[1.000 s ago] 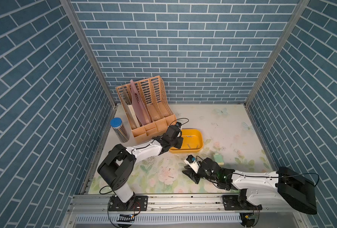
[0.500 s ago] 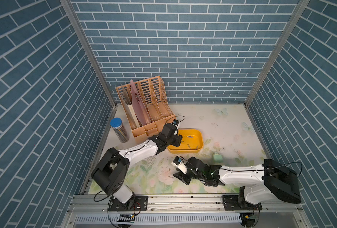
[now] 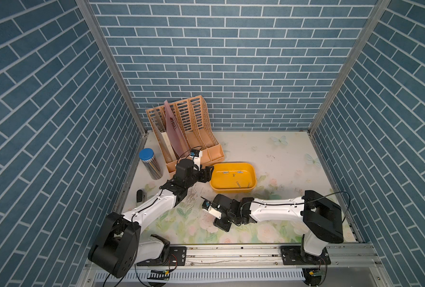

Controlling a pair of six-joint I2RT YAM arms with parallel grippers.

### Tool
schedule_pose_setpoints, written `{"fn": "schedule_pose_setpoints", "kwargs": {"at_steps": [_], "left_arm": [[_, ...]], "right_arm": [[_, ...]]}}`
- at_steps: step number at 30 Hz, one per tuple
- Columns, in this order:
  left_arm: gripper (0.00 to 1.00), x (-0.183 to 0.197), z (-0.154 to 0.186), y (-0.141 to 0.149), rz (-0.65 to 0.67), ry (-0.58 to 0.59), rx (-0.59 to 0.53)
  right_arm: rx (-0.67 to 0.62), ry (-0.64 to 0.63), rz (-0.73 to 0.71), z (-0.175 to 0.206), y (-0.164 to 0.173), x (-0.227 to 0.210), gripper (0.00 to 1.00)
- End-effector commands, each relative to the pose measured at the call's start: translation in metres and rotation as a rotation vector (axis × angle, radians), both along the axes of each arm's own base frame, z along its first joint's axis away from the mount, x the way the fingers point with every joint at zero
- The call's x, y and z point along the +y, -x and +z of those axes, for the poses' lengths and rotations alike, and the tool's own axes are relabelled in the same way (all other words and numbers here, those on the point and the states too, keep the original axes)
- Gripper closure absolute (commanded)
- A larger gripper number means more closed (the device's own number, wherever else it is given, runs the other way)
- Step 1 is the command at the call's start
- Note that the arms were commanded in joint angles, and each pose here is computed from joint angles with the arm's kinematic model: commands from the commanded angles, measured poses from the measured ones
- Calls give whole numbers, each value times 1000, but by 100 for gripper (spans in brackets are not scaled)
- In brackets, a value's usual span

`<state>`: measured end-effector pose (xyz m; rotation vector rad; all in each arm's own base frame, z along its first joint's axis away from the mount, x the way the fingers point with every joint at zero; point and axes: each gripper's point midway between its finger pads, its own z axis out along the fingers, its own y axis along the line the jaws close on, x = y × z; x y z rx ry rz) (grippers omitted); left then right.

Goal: Put the screws on the desktop into the storage box
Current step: Pick up the screw from the center of the board.

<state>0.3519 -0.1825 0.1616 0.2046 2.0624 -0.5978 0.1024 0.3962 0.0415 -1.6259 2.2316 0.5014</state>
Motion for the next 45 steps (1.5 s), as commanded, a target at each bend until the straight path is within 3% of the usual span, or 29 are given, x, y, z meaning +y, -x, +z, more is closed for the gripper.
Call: {"fn": "schedule_pose_setpoints", "kwargs": {"at_steps": [1,10,17,20,24,28,34,40,45], "left_arm": [[27,3,8,0,-15,45,-32],[25,13,10,5,-9,46,-32],[23,17,13,9,1,48,-37],[23,17,17,10,-2,53,-42],[23,17,19,14,-4,59,-43],[20,27,16,12,49,22,-24],[20,32,19,14,62,12,-21],[20,35,16,29,59,29,-8],[21,37,-11,56,66,41,46]], "right_arm": [[43,102,70,-14,11,-8,56],[49,227,74,-38,9,-12,63],[41,382,62,-54,8,-35,77],[44,405,64,-51,8,-37,77],[36,432,74,-58,8,-35,88],[-15,331,53,-43,-1,-24,100],[-60,105,-2,14,-20,-3,100],[-97,-11,-106,63,-70,-15,100],[-145,-89,-249,99,-133,-38,100]]}}
